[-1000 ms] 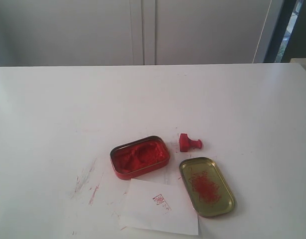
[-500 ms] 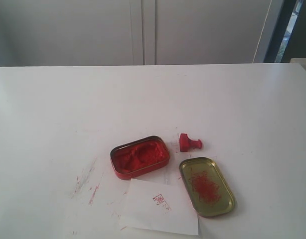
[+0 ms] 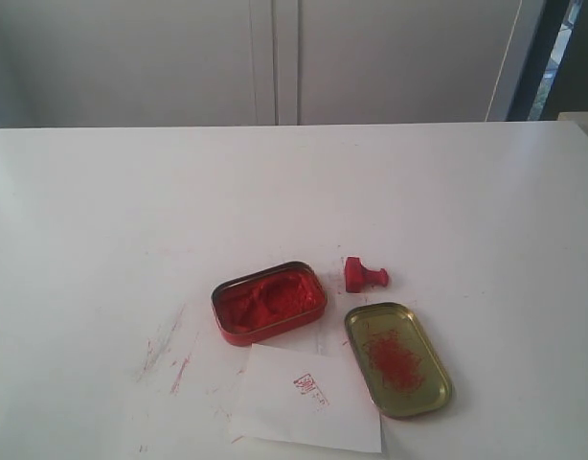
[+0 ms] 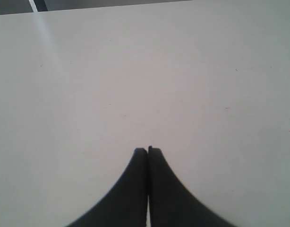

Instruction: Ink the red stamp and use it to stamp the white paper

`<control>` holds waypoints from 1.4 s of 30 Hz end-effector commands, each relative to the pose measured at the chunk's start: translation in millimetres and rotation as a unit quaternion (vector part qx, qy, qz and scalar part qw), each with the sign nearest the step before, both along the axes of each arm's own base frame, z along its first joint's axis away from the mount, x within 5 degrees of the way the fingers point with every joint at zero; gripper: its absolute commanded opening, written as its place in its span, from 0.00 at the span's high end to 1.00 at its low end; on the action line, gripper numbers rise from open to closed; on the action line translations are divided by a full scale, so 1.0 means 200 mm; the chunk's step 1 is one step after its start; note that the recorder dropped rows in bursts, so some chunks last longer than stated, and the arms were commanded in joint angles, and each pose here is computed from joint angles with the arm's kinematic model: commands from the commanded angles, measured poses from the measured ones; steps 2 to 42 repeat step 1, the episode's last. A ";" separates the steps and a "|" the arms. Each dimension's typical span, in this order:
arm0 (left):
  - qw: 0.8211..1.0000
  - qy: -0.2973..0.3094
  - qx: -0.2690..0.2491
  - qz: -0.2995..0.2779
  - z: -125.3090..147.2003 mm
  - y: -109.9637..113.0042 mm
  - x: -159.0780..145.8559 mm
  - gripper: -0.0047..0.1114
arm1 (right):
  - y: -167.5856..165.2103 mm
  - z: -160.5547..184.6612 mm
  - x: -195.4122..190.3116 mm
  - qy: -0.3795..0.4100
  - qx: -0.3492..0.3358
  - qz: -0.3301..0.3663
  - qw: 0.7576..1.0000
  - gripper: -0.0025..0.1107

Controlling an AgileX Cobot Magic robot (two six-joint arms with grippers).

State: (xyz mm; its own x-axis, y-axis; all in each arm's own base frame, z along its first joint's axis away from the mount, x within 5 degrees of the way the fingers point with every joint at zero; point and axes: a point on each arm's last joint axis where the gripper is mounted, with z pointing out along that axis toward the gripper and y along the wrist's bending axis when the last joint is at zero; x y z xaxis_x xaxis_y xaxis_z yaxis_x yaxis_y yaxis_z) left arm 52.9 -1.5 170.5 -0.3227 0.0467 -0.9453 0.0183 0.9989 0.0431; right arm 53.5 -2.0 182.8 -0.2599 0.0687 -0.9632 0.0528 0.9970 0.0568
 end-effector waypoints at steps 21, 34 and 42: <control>1.000 0.000 -0.001 0.000 -0.01 0.00 0.00 0.96 | 0.00 0.00 0.00 -0.004 0.002 -0.002 1.000 0.98; 1.000 0.000 -0.001 0.000 -0.01 0.00 0.00 0.96 | 0.00 0.00 0.00 -0.004 0.002 -0.002 1.000 0.98; 1.000 0.000 -0.001 0.000 -0.01 0.00 0.00 0.96 | 0.00 0.00 0.00 -0.004 0.002 -0.002 1.000 0.98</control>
